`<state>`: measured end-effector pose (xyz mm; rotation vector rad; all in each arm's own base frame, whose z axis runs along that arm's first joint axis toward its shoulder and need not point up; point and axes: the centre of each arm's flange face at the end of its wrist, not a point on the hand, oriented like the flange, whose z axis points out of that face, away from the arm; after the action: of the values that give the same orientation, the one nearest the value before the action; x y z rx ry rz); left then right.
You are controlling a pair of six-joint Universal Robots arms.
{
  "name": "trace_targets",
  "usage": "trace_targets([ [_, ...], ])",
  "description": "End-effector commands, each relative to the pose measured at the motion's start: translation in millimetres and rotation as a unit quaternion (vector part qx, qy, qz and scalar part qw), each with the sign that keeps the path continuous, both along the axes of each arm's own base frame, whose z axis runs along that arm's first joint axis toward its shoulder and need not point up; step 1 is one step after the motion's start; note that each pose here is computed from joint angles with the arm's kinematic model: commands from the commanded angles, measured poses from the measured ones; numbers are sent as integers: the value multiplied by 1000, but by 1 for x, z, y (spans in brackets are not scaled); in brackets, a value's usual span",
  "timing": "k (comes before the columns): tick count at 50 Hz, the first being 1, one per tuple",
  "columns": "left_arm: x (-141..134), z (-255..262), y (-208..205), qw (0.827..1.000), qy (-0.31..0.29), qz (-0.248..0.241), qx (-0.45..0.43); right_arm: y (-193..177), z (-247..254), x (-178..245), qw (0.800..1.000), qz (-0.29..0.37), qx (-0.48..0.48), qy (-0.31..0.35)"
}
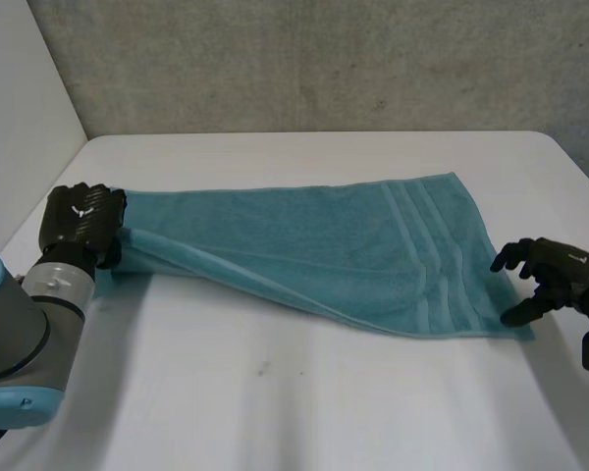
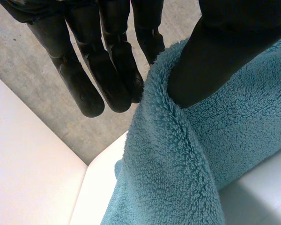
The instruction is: Fold the laundry
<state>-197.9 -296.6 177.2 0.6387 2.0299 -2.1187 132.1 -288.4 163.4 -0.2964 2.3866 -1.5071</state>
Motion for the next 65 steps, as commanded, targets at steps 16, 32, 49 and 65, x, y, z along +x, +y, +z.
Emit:
trace_targets([
  [16,3,0,-3,1000,2,4,1,9,-25,3,990,55,-53,118],
  [32,3,0,-3,1000,2,4,1,-11,-46,0,989,54,-42,133],
  [49,2,-1,-2,1000,3,2,2,-27,-47,4,983,57,-68,163],
  [65,4,-1,-3,1000,2,5,3,-52,-43,18,977,46,-96,184],
])
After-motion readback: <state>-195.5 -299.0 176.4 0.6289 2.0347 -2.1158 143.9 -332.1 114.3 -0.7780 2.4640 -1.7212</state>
